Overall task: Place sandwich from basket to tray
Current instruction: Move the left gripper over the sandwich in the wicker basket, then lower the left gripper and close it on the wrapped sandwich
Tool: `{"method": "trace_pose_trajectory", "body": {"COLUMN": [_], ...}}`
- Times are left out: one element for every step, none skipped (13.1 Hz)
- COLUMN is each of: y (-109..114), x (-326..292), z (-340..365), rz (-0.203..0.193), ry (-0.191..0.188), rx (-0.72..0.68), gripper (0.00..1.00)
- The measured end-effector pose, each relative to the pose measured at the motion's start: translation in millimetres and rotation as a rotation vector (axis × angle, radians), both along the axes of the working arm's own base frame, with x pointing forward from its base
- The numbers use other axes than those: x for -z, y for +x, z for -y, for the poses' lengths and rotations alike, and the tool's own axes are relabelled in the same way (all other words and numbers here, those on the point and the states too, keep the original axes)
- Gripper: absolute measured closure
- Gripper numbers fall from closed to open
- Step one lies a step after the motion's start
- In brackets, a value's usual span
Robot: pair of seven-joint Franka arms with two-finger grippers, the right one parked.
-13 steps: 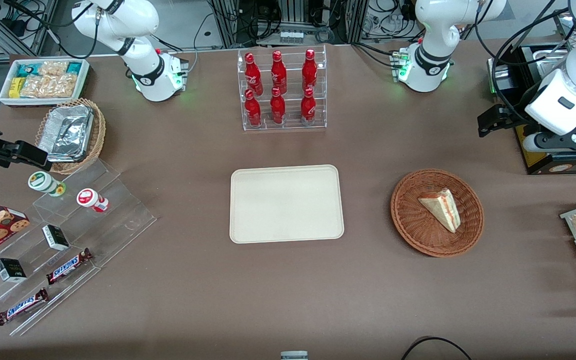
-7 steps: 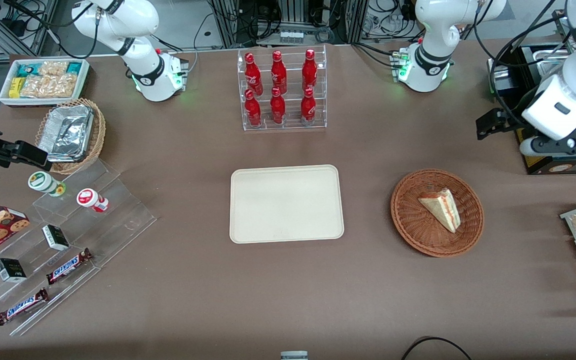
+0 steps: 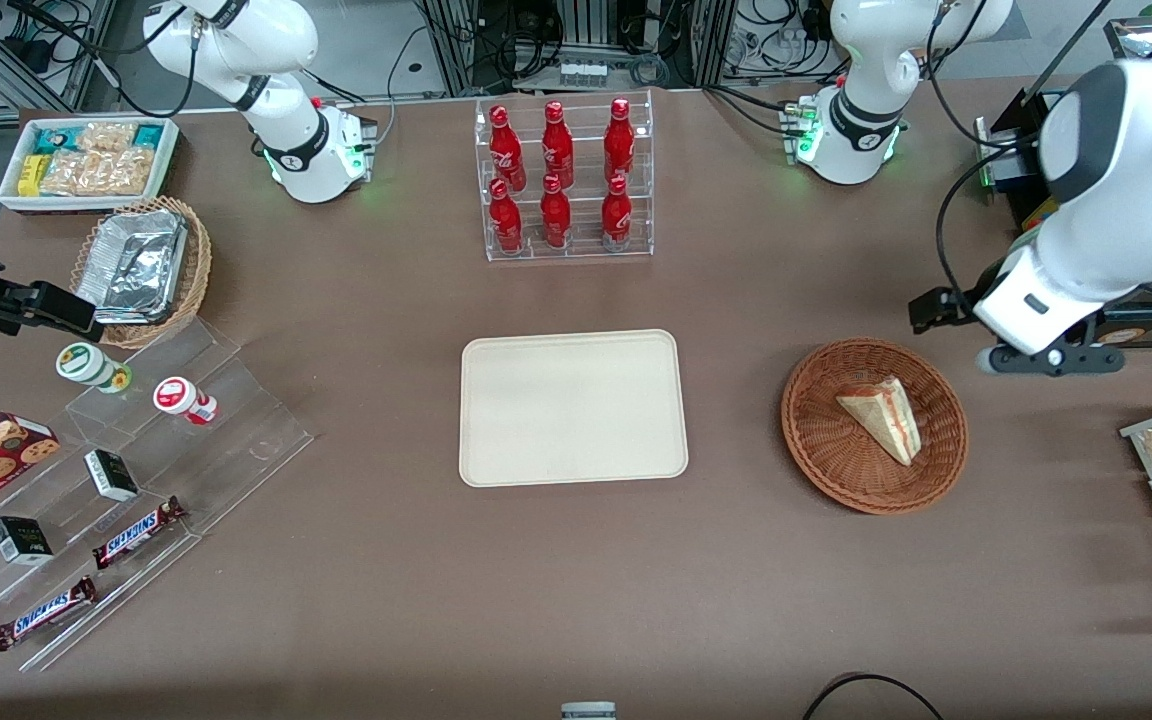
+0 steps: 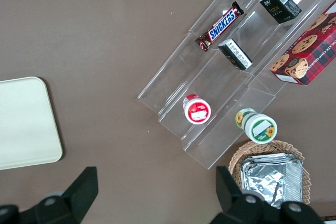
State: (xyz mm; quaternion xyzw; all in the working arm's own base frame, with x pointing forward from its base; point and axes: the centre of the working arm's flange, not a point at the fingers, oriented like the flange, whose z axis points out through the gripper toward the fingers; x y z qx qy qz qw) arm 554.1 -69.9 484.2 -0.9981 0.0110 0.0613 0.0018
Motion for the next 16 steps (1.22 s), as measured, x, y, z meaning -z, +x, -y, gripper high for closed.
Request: {"method": "trace_pose_trajectory", "body": {"y": [0,0,-1,-1,-1,-1,-1,-1,-2,-3,-5,-7,-8,-8,-7,-6], "x": [15,30,44,59,74,86,97,107,118,128,138,147,152,156,158,160], "z": [-1,-1,-1,-2,-2,-3,-3,-4,-4,-6,-11,-16,-20,-23,-23,-23], "rz": [0.003,0.006,0.012,0.017,0.024,0.029,0.033,0.042,0.055,0.067,0.076,0.080,0.079,0.079,0.082,0.086], "ry": [0.000,-0.002,-0.003,-0.003,-0.001,0.001,0.000,-0.002,-0.004,-0.006,-0.008,-0.008,-0.008,-0.006,-0.003,0.001], "rx": [0.000,0.000,0.000,0.001,0.004,0.006,0.007,0.006,0.005,0.002,-0.006,-0.015,-0.029,-0.062,-0.116,-0.176], "gripper": [0.00,0.00,0.00,0.00,0.00,0.00,0.00,0.00,0.00,0.00,0.00,0.00,0.00,0.00,0.00,0.00]}}
